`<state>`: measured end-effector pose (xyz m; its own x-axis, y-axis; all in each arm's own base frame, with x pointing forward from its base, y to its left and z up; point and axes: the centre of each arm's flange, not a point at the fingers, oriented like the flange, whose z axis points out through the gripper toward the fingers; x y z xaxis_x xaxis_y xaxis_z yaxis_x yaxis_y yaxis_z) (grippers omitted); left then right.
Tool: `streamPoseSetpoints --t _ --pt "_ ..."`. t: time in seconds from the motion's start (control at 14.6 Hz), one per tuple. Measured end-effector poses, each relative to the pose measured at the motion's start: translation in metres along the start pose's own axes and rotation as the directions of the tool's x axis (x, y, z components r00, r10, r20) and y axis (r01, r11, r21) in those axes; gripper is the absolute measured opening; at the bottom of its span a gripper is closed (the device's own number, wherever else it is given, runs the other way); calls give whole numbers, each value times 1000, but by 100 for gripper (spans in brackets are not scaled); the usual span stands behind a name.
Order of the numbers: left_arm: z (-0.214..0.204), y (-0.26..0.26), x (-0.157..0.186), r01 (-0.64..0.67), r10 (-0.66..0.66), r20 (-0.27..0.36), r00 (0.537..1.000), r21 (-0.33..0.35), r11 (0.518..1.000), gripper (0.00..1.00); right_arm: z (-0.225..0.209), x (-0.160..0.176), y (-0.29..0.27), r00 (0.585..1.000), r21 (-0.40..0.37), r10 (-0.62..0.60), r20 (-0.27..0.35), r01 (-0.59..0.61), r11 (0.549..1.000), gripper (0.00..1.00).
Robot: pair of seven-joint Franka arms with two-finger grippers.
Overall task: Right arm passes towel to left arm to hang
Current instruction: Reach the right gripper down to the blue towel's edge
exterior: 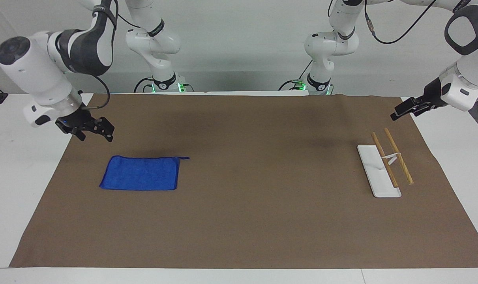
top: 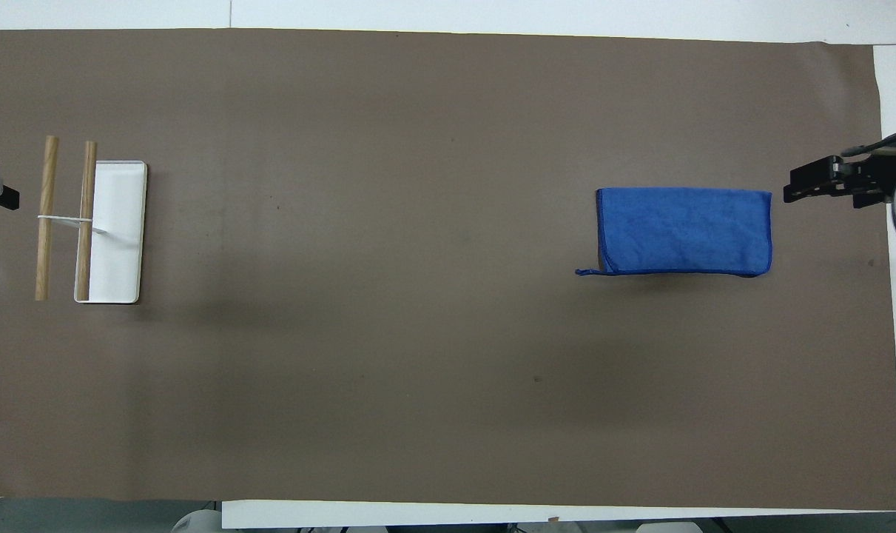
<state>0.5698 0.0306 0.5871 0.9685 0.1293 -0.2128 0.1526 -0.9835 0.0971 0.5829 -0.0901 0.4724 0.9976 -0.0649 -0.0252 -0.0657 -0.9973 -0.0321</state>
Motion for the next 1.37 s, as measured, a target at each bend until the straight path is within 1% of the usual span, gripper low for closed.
streamPoseSetpoints --t 0.14,0.27,0.41,0.62,0.89,1.16,1.23,1.3,1.37 --pt "2 0 0 -1 1 -3 1000 -1 1000 100 39 -1 2 999 -7 -25 -41 24 1000 99" --pt "4 1 -1 -2 2 -7 1000 -2 1000 100 75 -7 3 995 -18 -42 -95 40 999 99" --pt "5 1 -1 -2 2 -12 1000 -3 1000 100 99 -14 3 991 -26 -54 -125 51 998 98" --pt "5 1 -1 -2 2 -13 1000 -3 1000 100 112 -21 2 992 -12 -42 -121 41 999 96" --pt "6 5 -2 -11 11 -12 1000 -2 1000 100 132 -25 9 994 51 -33 -101 39 998 93" --pt "5 9 -3 -17 17 -12 1000 -2 1000 100 166 -17 16 987 33 -96 -131 101 994 90" --pt "5 9 -4 -17 17 -9 1000 -1 1000 100 173 -15 14 986 30 -106 -132 111 993 84" --pt "5 9 -4 -17 17 -7 1000 -1 1000 100 178 -14 12 985 30 -114 -129 119 992 84" --pt "5 9 -5 -18 18 -7 1000 0 1000 100 179 -14 9 984 31 -123 -127 128 991 79"
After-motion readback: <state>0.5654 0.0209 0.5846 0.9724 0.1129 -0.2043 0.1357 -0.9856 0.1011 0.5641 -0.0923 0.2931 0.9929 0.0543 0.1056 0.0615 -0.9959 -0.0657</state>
